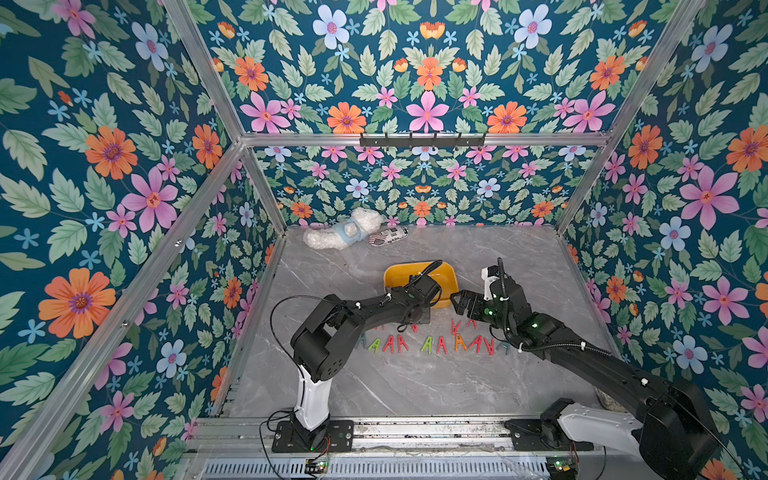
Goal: Take the clothespins out of the storage box
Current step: Place the clothespin at the center of the board, then reset both arms
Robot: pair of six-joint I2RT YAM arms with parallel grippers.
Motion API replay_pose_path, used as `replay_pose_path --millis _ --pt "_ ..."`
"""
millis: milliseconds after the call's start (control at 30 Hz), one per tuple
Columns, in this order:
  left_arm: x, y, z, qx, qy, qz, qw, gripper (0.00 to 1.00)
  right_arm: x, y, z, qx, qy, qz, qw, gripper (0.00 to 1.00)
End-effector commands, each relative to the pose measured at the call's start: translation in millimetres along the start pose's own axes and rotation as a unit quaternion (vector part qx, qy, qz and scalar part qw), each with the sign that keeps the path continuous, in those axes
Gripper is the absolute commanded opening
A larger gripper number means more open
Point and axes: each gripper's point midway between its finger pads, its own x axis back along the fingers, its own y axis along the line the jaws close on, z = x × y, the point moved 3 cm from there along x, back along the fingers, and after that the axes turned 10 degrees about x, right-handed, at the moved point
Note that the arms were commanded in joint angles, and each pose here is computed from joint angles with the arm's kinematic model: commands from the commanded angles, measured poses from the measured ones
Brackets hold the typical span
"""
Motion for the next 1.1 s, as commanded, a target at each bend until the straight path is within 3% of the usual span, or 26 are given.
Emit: replay_pose_path --millis 0,67,167,400,500,667,867,967,1067 --pt "9.9 0.8 -4.7 0.001 -0.008 -0.001 1.000 0.26 0.0 -3.2 -4.1 -0.009 -0.013 0.011 1.000 0.99" --pt "20.3 -0.1 -8.6 0.003 -0.013 0.004 1.000 0.28 1.1 -5.5 -7.3 -0.009 -0.020 0.019 1.000 0.99" --pt "40.7 -0.2 -16.5 0.010 -0.029 0.012 0.999 0.41 4.9 -14.9 -13.2 -0.012 -0.035 0.039 0.999 0.99" --pt "93.8 11.9 -51.3 0.036 -0.093 0.022 0.995 0.87 20.8 -47.7 -32.2 -0.016 -0.093 0.095 0.991 0.99" --pt "113.0 30.8 -70.2 0.059 -0.127 0.014 0.990 0.98 29.7 -64.2 -36.9 0.002 -0.127 0.133 0.983 0.99" --pt "130.7 98.5 -98.9 0.135 -0.197 -0.026 0.971 0.99 51.3 -97.7 -43.8 0.025 -0.197 0.222 0.955 0.99" --pt "135.7 195.7 -107.3 0.205 -0.285 -0.108 0.930 1.00 85.2 -140.5 -43.6 0.064 -0.304 0.312 0.898 0.99" --pt "133.6 236.2 -103.7 0.219 -0.318 -0.171 0.906 1.00 95.5 -167.6 -42.6 0.051 -0.313 0.359 0.878 0.99" --pt "123.9 268.9 -101.6 0.240 -0.338 -0.196 0.889 1.00 95.4 -191.0 -39.5 0.048 -0.309 0.391 0.866 0.99"
